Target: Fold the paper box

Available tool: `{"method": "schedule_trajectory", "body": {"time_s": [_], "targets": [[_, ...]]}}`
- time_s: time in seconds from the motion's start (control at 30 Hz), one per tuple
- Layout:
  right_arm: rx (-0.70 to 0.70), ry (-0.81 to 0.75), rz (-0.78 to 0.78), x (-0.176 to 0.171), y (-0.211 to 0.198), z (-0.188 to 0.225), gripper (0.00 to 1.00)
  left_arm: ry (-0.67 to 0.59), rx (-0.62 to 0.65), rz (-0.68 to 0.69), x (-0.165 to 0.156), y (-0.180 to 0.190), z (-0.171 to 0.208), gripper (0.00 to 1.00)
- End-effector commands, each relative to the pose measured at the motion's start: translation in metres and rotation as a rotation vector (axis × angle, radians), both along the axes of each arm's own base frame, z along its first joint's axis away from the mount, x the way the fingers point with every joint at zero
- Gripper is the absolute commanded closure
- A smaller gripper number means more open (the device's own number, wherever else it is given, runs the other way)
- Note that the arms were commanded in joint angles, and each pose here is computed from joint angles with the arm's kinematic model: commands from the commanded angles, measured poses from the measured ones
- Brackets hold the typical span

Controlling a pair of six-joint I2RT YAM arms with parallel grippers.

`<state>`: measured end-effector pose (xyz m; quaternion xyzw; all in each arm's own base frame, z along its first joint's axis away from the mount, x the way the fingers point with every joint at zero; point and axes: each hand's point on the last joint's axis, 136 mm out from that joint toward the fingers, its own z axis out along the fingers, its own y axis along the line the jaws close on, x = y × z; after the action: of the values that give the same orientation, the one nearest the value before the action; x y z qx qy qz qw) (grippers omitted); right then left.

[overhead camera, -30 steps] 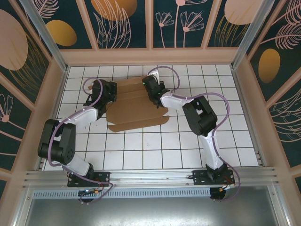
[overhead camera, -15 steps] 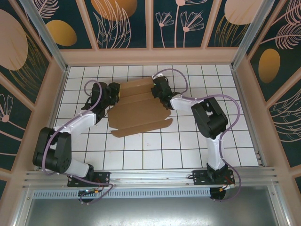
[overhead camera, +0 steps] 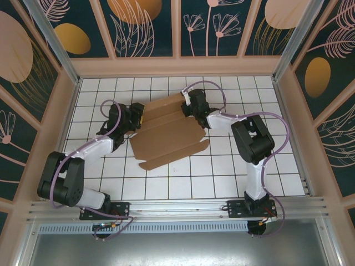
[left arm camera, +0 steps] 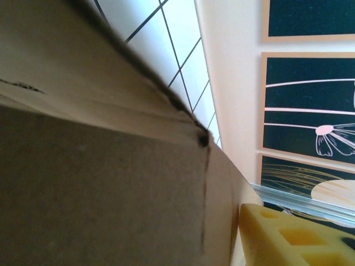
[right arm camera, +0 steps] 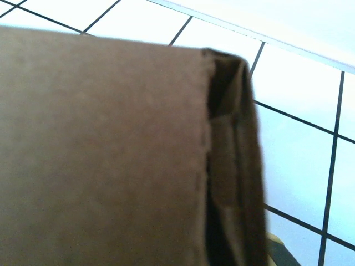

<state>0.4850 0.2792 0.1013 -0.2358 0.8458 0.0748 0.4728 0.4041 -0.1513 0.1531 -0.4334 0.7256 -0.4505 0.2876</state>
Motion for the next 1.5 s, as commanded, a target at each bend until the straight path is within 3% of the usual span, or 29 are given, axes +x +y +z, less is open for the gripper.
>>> {"method": "schedule_trajectory", "body": {"time_s": [0.0, 0.07, 0.3, 0.4, 0.47, 0.67, 0.8, 0.93, 1.3, 1.4, 1.47], "targets": [[-0.025, 0.071, 0.043, -0.013, 0.0, -0.014, 1.0, -0.037, 0.005, -0.016, 0.003, -0.005, 0.0, 0.49], [-0.022, 0.075, 0.039, -0.014, -0.001, -0.015, 0.97, -0.014, -0.007, -0.008, 0.002, -0.005, -0.01, 0.56], [0.051, 0.024, 0.098, -0.028, 0.005, 0.006, 0.55, 0.052, -0.006, 0.037, 0.002, 0.001, -0.026, 0.59], [0.105, -0.024, 0.079, -0.028, -0.01, 0.022, 0.32, 0.065, 0.009, 0.055, 0.002, 0.005, -0.027, 0.59], [0.149, -0.049, 0.086, -0.032, -0.017, 0.033, 0.25, 0.072, 0.011, 0.061, 0.002, 0.006, -0.027, 0.59], [0.244, -0.078, 0.063, -0.032, -0.041, 0.038, 0.3, 0.076, 0.011, 0.069, 0.006, 0.006, -0.024, 0.59], [0.32, -0.181, 0.203, -0.052, -0.032, 0.044, 0.33, 0.076, 0.013, 0.067, 0.009, 0.005, -0.022, 0.59], [0.257, -0.153, 0.239, -0.046, -0.016, 0.025, 0.35, 0.091, 0.007, 0.06, 0.011, 0.002, -0.025, 0.59], [0.122, -0.129, 0.149, -0.001, -0.011, 0.003, 0.42, 0.097, 0.001, 0.049, 0.018, -0.003, -0.025, 0.58], [0.098, -0.103, 0.154, 0.005, -0.008, -0.007, 0.49, 0.105, -0.002, 0.046, 0.02, -0.004, -0.027, 0.59], [0.091, -0.091, 0.148, 0.008, -0.008, -0.012, 0.61, 0.109, -0.006, 0.043, 0.021, -0.005, -0.027, 0.59]]}}
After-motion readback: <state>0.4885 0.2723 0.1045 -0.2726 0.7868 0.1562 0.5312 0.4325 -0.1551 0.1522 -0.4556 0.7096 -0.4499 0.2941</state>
